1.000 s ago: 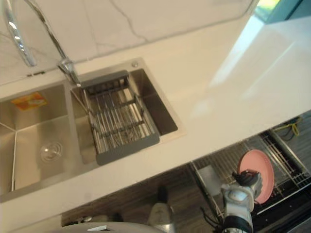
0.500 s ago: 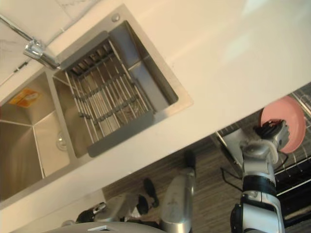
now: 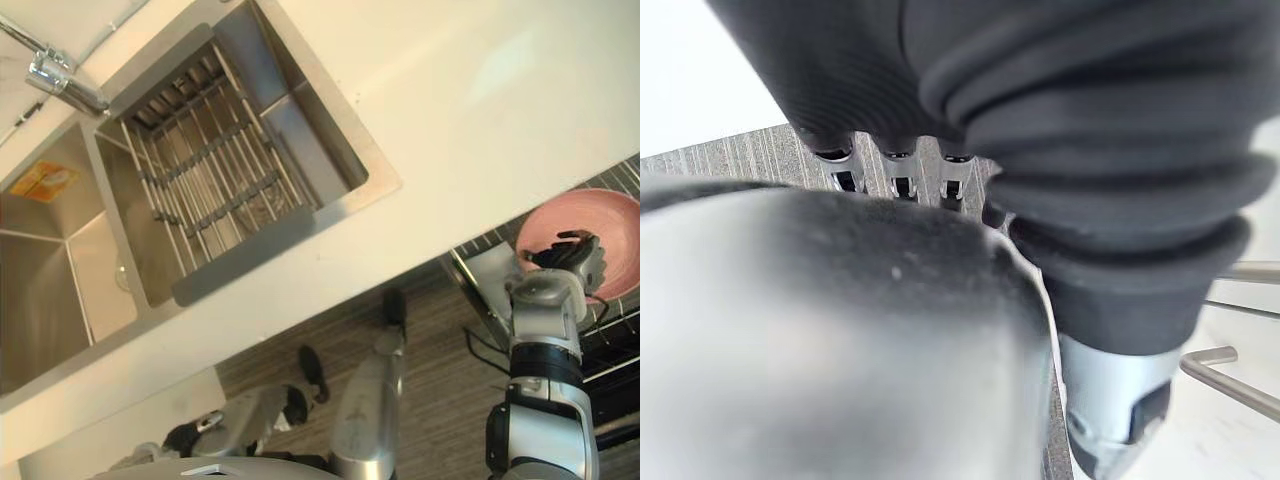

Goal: Walk over to the sink, pick up the cup, carry it to the dishwasher, place the cup inside the dishwasher, then close the dishwasher door

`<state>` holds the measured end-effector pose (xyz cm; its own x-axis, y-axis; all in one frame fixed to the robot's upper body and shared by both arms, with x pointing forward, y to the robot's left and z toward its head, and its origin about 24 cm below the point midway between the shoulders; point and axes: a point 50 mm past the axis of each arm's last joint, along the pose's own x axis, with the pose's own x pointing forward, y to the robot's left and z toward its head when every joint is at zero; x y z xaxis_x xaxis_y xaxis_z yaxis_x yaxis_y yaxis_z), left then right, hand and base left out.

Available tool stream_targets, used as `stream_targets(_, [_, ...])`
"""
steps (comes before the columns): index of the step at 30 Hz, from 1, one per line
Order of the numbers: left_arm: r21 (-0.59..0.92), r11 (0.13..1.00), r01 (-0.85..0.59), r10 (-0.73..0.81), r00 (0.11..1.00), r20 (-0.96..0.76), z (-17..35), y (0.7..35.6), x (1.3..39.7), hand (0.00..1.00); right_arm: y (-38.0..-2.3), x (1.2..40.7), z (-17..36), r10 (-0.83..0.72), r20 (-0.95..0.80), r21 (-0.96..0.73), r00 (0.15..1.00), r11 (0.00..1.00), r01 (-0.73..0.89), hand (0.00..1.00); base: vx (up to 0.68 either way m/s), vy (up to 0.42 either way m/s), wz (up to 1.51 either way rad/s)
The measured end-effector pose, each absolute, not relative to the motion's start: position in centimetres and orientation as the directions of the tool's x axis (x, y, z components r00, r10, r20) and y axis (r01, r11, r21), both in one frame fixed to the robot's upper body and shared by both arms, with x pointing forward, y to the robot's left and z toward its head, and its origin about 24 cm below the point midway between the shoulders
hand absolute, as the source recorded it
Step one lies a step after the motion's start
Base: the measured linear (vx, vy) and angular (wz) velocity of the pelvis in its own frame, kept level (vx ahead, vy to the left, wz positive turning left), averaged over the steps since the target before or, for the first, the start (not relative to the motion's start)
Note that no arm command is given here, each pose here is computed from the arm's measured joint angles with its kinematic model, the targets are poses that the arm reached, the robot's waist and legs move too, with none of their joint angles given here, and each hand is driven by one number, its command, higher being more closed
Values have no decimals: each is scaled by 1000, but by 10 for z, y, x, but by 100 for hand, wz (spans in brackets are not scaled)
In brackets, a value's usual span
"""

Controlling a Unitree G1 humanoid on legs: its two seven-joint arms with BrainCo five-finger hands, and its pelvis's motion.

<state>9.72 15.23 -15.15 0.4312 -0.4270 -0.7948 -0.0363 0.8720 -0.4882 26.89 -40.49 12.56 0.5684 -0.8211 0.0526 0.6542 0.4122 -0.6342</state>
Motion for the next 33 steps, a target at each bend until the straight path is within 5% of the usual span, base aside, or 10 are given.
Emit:
stream_targets(9, [-486,872,-50,-412,459,-787,-150,154,101,0,-403,257,111,-811,-5,-629,585,457,628,0,9,-16,4])
stream_targets(20, [-428,867,-255,-245,530,-812,-147,183,110,0,-391,205,97,-802,63,-358,594,538,763,0,36,-51,-14])
stream_targets(27, [-341,869,-359,-166,436,-884,-156,207,78,0,-422,150,129,-874,245,-1,419,432,902,0,-15,-36,-36])
stream_targets(33, [-317,863,-394,-161,380,-911,-160,208,56,0,-457,96,80,-976,1,298,216,207,932,0,-16,-14,-15])
